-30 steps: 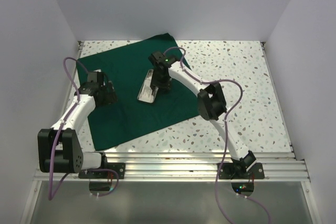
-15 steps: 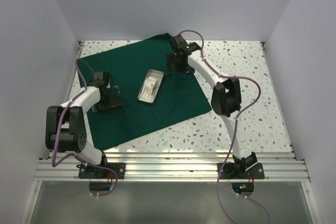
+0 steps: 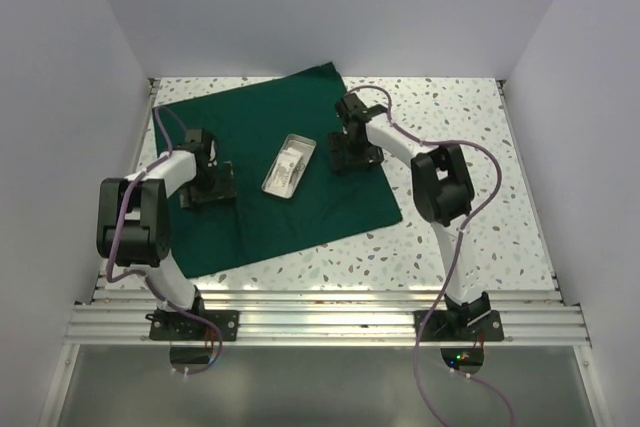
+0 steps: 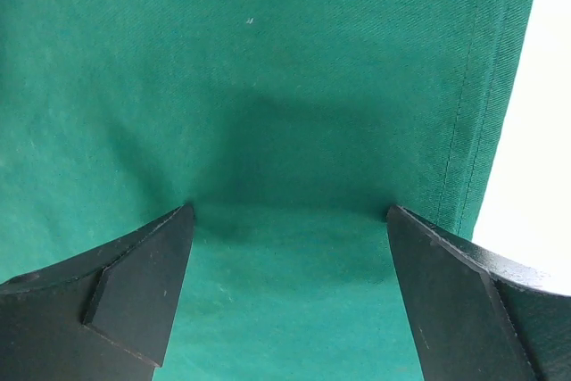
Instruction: Prepare the surgical pack
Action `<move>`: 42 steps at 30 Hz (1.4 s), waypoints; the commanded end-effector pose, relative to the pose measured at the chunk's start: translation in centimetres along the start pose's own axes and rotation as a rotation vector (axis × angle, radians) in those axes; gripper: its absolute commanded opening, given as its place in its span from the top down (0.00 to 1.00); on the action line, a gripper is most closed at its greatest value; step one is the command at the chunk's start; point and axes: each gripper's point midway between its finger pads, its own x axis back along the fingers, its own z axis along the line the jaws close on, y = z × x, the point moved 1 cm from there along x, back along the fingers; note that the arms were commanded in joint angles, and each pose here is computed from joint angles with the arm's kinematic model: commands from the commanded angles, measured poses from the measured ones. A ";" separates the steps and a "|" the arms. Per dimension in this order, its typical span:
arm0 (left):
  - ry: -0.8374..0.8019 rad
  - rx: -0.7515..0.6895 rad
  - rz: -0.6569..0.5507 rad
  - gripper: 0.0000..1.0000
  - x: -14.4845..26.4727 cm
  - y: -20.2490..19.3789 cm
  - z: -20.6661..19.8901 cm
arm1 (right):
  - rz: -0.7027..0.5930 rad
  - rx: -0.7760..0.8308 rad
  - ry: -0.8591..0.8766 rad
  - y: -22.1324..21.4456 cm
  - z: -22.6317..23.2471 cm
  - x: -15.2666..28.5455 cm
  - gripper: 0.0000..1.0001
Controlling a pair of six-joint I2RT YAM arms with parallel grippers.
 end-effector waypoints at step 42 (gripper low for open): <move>-0.001 0.279 -0.388 0.03 18.2 -0.6 1.4 | -0.073 -0.049 0.263 -7.1 5.0 9.0 0.50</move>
